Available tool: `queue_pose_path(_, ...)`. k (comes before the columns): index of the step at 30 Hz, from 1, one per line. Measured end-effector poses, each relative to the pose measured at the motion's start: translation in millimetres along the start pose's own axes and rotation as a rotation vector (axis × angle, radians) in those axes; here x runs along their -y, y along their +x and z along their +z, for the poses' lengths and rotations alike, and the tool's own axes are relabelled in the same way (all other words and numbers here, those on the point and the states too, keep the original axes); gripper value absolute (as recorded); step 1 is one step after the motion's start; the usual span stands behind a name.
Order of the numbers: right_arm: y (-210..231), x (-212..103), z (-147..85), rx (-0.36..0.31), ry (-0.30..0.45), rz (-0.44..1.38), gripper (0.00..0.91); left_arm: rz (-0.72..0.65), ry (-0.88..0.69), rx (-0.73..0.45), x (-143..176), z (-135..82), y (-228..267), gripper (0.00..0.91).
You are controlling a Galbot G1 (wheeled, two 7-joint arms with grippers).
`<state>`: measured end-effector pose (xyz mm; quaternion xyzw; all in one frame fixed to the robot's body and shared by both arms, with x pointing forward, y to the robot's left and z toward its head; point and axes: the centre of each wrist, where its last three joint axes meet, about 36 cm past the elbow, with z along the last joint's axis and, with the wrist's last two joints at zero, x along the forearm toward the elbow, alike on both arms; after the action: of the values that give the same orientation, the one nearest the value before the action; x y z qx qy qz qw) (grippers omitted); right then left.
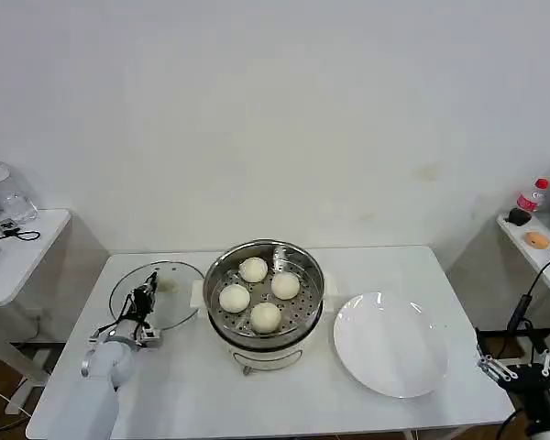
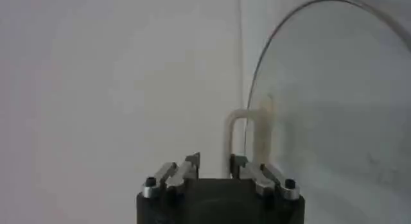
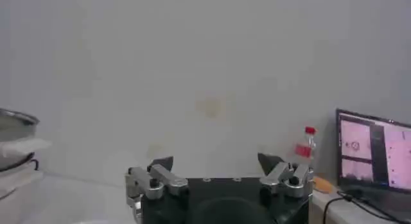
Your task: Take steamed baozi put them in steamer then cover it.
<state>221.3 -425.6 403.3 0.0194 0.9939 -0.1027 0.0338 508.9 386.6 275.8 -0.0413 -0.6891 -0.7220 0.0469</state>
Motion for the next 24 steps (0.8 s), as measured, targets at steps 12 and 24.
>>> queue_pose_path(12,-2.5,-7.3,-2.5,0.018,0.001,-0.016,0.907,-0.088,-0.019,-0.039,-10.0,7.2,49.0,0.0)
queue_pose_path(24,-7.4,-15.4,-6.9,0.044,0.02,-0.045,0.907,-0.169,-0.033,-0.109,-66.7,31.1,124.1,0.0)
